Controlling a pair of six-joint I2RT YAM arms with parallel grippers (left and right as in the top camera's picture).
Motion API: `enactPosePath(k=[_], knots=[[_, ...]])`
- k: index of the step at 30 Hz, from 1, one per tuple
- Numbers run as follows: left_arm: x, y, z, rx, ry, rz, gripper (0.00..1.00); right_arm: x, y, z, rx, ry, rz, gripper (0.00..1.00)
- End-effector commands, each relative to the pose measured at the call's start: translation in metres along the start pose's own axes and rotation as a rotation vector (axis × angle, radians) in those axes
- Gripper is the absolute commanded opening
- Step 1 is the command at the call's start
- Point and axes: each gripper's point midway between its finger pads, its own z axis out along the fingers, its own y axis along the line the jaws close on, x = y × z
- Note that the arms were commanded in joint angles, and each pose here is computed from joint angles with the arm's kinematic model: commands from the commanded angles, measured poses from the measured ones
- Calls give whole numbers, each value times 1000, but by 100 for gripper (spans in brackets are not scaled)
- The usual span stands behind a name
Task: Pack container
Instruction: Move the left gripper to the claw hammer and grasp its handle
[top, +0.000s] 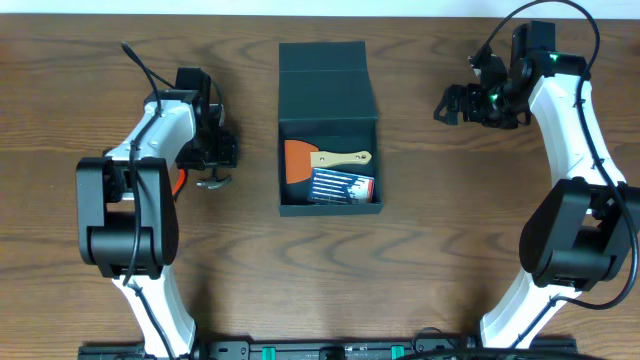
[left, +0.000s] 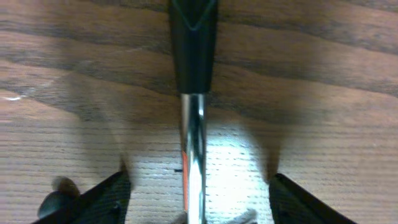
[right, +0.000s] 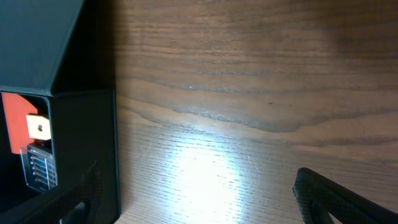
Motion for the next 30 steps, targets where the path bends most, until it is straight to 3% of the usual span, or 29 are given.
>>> enactPosePath(k=[1,6,10,15,21,25,27,30], knots=[[2,5,13,-32,26,12,61,3,6,3,-22,10,11,99],[0,5,13,-34,20,12,59,3,6,3,-22,10,11,99],[0,5,13,-33,21,54,43,3,6,3,-22,10,11,99],[2,6,13,-33,27,72,37,2,6,3,-22,6,9,99],[3,5,12,-33,33,72,22,2,6,3,-21,6,9,99],[5,6,12,-33,39,71,19,1,6,3,-21,3,8,99],[6,6,12,-33,44,71,10,1,6,3,-21,2,8,99],[8,6,11,-33,53,71,6,1,6,3,-21,2,8,99]])
